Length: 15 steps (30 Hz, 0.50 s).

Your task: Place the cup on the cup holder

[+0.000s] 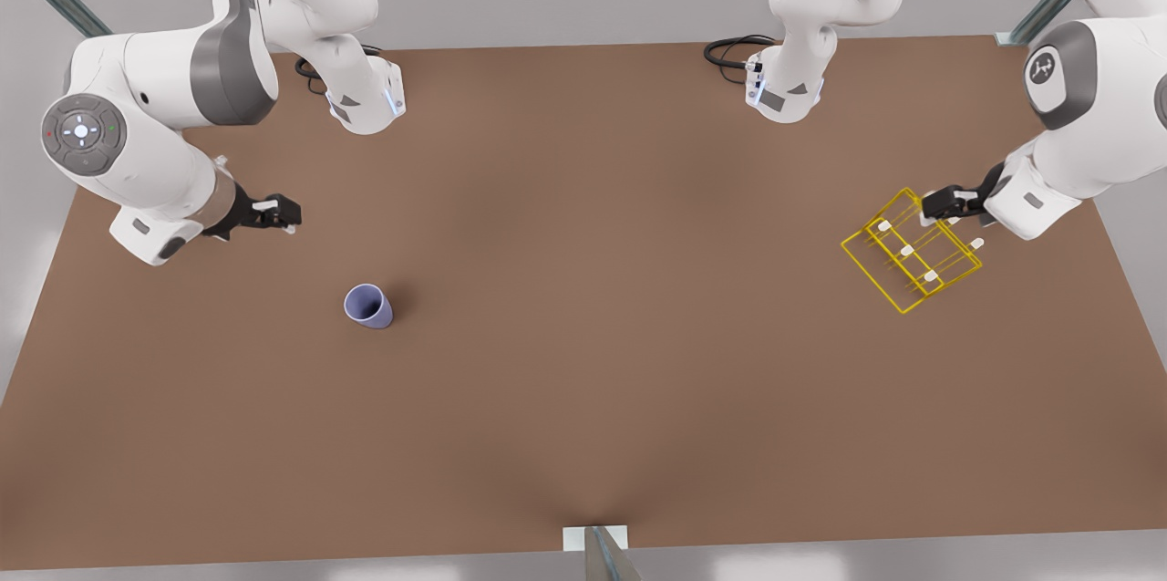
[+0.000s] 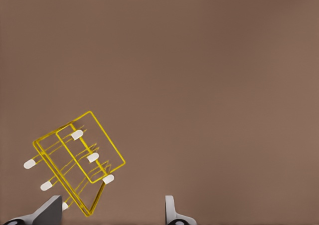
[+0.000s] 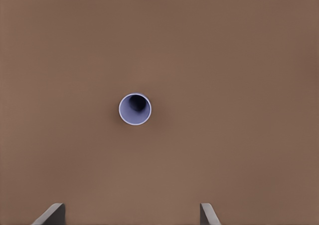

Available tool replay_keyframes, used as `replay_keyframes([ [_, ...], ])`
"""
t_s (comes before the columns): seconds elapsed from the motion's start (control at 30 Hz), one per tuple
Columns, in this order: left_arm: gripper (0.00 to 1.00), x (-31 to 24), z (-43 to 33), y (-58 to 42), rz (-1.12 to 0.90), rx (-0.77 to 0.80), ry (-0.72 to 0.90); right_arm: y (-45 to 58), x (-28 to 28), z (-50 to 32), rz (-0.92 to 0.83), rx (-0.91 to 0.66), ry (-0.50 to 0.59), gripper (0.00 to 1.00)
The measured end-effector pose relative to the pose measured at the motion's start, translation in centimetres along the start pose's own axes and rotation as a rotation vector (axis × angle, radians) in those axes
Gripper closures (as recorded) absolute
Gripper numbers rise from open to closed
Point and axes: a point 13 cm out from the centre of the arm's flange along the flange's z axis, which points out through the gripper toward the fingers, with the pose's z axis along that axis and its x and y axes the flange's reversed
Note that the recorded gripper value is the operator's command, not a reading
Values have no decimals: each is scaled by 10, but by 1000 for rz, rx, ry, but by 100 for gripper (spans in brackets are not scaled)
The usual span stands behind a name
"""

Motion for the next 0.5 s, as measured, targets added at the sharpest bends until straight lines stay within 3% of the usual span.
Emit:
replay_keyframes([
  [0.07,0,1,1,1,-10,1,4,2,-5,4,-4,5,1,0],
  [0.23,0,3,1,2,-28,3,11,137,-46,141,-181,84,148,0],
  [0.37,0,6,0,0,-34,1,20,108,-44,243,-114,96,192,0],
  [0.5,0,10,1,-1,-42,1,33,91,-35,294,-87,80,130,0],
])
